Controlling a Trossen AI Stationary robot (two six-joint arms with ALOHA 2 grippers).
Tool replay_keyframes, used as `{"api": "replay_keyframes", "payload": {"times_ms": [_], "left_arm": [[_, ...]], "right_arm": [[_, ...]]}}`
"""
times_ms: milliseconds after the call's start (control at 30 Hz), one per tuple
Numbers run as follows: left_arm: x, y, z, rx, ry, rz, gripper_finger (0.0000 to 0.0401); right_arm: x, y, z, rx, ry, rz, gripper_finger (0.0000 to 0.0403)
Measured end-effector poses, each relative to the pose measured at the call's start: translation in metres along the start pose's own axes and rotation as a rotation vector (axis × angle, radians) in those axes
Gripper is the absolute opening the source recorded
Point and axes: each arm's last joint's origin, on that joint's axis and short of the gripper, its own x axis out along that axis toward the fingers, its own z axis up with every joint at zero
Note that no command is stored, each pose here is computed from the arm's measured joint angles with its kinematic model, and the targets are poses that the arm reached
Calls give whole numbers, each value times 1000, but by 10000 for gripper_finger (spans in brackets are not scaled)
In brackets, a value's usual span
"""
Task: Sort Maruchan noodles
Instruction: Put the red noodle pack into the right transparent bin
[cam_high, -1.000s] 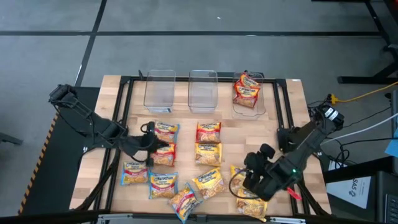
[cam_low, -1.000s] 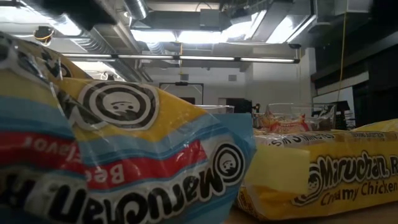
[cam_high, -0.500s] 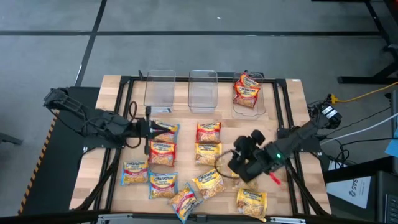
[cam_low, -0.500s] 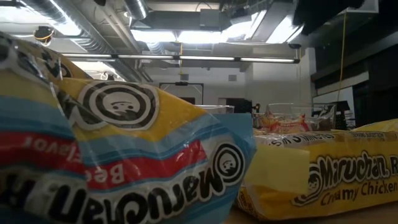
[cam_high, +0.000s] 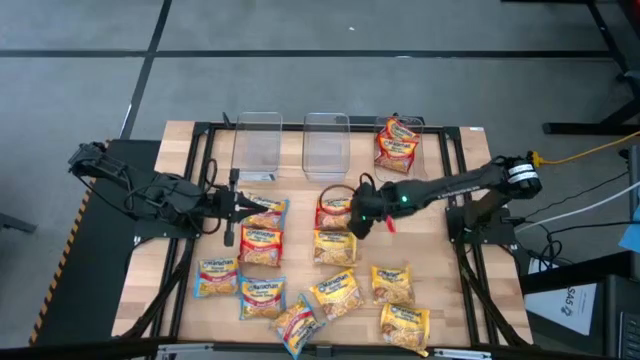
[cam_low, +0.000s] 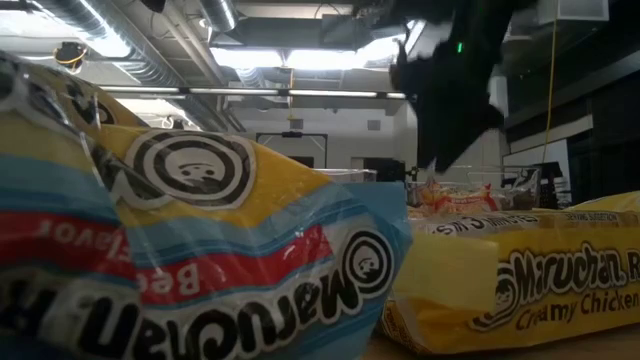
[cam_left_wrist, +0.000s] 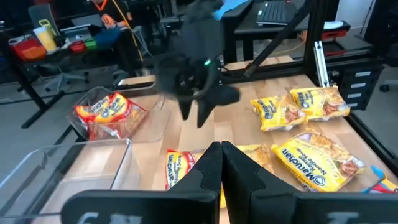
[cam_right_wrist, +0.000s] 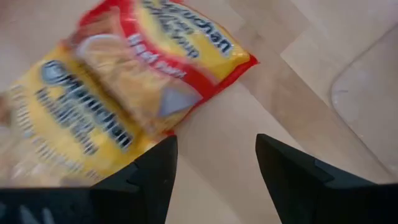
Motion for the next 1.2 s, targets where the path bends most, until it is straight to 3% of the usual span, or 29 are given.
{"api": "replay_keyframes", "payload": {"times_ms": [233,400,700,967,1200], "left_arm": [[0,0,-2,8,17,0,0],[0,0,-2,9,20,0,0],[0,0,-2,9,20,0,0],[0,0,-4,16,36,-1,0],[0,0,-4,16,37,-1,0]], "right_arm": [[32,-27,7,107,-26,11,223],[48,-36,10,156,-74,119,223],[50,-36,12,195,-113,150,223],[48,-20,-3,211,-3,245,223],[46,-16,-7,252,-46,201,223]]}}
